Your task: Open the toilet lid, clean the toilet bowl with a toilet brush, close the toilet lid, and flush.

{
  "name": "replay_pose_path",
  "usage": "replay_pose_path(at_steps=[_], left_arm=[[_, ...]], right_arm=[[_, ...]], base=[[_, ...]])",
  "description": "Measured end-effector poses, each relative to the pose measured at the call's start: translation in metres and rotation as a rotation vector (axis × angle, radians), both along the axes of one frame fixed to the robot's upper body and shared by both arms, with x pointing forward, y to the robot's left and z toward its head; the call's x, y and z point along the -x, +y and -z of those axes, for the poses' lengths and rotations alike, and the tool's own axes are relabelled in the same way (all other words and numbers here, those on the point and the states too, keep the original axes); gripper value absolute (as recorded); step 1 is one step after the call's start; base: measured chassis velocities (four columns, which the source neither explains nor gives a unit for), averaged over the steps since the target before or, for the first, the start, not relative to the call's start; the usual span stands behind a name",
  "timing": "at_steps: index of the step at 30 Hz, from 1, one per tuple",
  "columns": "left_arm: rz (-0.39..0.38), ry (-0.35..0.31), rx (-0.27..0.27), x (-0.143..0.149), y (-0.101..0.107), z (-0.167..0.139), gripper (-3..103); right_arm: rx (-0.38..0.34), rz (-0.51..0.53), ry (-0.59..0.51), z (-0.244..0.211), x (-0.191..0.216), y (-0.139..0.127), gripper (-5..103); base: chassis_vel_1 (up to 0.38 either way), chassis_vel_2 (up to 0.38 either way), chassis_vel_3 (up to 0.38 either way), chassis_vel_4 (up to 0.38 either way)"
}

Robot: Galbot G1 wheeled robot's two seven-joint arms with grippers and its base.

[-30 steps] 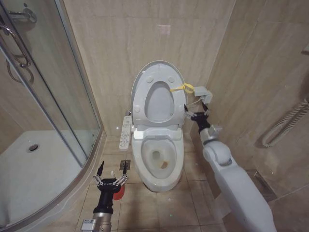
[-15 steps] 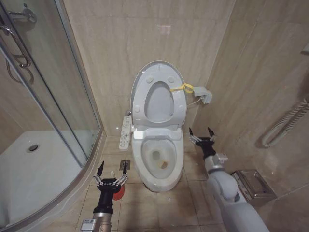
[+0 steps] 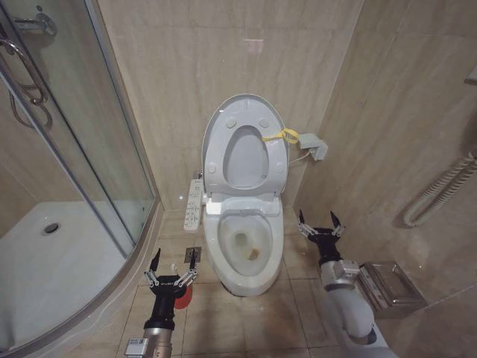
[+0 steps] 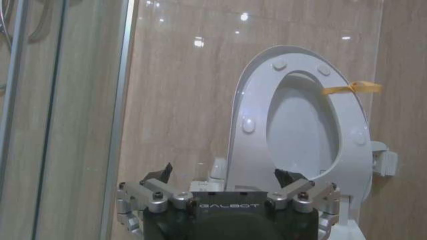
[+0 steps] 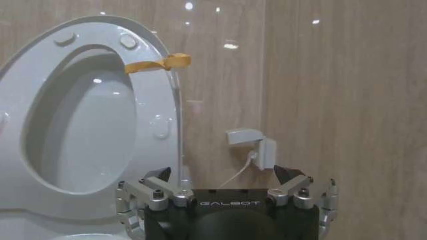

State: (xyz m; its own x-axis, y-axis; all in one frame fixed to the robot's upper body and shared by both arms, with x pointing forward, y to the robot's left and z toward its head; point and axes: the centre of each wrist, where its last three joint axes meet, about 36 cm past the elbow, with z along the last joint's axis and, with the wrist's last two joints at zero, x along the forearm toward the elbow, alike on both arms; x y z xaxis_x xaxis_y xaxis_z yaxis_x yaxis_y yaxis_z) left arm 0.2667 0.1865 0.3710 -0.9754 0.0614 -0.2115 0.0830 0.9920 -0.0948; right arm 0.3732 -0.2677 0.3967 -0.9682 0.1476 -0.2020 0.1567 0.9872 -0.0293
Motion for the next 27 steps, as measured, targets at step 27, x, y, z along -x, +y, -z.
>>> replay_pose_path(at_steps=[27], left_arm=[[0.000, 0.000, 0.000, 0.000, 0.000, 0.000, 100]], right_arm=[[-0.048, -0.086, 0.006, 0.011, 0.022, 0.032, 100]], base=[[0.000, 0.000, 0.000, 0.000]])
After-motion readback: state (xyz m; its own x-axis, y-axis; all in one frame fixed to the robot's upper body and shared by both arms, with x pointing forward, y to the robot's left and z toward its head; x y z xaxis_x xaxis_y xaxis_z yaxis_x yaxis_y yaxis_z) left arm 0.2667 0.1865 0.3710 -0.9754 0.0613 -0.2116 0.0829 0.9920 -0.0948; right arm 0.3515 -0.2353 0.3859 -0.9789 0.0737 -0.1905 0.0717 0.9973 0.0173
